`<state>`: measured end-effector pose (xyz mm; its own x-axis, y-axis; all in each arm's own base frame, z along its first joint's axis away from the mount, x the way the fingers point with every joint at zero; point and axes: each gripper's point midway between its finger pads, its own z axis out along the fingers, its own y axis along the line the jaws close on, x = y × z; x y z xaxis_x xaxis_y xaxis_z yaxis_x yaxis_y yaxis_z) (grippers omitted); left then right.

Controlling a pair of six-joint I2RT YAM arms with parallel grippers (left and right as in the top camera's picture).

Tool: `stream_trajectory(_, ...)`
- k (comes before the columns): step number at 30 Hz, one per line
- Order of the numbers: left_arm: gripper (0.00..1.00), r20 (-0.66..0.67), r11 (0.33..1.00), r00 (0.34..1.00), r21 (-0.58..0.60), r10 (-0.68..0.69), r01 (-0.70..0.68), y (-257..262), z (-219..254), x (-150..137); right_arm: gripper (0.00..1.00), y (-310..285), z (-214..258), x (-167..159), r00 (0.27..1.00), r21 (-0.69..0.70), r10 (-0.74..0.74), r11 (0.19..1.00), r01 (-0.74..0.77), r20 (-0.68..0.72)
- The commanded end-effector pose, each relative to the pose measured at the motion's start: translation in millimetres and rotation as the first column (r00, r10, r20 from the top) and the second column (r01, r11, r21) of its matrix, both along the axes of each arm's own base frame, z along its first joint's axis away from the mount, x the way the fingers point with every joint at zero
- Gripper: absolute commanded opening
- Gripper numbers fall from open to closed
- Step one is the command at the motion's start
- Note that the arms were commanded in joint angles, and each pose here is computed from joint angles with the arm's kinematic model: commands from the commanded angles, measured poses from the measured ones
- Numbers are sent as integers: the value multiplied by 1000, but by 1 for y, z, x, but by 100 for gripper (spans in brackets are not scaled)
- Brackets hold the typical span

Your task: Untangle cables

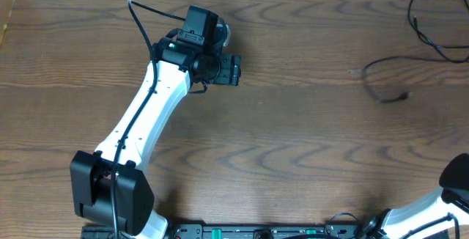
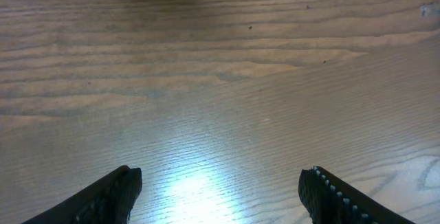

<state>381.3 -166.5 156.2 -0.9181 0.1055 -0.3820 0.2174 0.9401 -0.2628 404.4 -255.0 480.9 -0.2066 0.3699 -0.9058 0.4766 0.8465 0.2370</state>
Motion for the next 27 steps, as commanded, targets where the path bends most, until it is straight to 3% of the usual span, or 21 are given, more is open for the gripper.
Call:
stream_trajectory(1, 79, -4, 1000, 1000, 1, 12, -12, 1, -1, 2, 1, -3, 8, -7, 1000, -53, 1, 999, -2, -3)
stream_trajectory(6, 78, -5, 1000, 1000, 1, 12, -12, 1, -1, 2, 1, -8, -11, -13, 996, -29, -33, 999, 31, -79)
stream_trajectory(14, 78, -5, 1000, 1000, 1, 12, -12, 1, -1, 2, 1, 8, -87, -26, 943, 137, 4, 990, 44, -333)
stream_trajectory(22, 78, -6, 1000, 1000, 1, 12, -12, 1, -1, 1, 1, 20, -179, 8, 845, 250, 103, 967, 37, -525)
stream_trajectory(27, 79, -19, 1000, 1000, 6, 11, -11, 2, -6, -2, 1, 5, -237, 26, 768, 209, 6, 964, 167, -640)
